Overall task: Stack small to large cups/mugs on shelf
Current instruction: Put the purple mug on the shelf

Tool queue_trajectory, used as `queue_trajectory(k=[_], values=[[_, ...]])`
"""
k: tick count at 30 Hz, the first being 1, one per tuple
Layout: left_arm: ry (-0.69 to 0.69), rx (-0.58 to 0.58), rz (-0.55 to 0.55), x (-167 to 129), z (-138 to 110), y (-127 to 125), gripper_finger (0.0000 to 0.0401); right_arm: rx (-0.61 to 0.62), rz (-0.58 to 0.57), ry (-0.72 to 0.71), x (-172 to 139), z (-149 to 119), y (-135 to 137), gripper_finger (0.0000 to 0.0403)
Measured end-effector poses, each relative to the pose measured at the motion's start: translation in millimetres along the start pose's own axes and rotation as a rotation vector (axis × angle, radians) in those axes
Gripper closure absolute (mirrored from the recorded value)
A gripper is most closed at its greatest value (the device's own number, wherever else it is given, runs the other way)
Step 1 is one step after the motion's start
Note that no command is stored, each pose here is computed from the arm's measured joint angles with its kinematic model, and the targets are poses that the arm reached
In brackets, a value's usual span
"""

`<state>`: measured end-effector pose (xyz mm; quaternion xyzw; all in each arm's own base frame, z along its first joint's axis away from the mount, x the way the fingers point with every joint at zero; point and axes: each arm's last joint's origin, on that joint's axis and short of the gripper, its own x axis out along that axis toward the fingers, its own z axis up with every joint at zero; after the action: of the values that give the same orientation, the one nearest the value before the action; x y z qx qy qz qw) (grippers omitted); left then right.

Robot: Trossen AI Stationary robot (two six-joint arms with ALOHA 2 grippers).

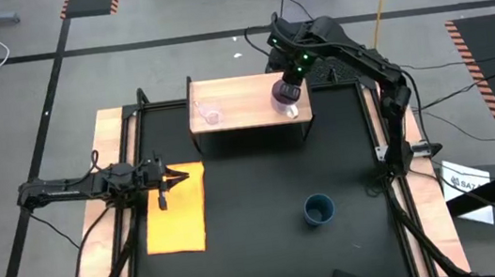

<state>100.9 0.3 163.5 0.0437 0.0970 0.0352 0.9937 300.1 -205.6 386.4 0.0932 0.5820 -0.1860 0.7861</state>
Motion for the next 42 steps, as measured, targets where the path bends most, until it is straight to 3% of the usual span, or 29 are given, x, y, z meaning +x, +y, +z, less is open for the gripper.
queue_trajectory(k=[7,37,42], values=[[0.0,-0.001,0.0,0,0,0,0.0368,0.0,0.009,0.03,14,5,-1,0.0398],[0.003,-0.005,-0.001,0,0,0,0.0368,0.019,0.005,-0.013,16,9,-7,0.0387],[0.003,-0.005,-0.001,0,0,0,0.0368,0.027,0.08,-0.018,16,8,-9,0.0386]])
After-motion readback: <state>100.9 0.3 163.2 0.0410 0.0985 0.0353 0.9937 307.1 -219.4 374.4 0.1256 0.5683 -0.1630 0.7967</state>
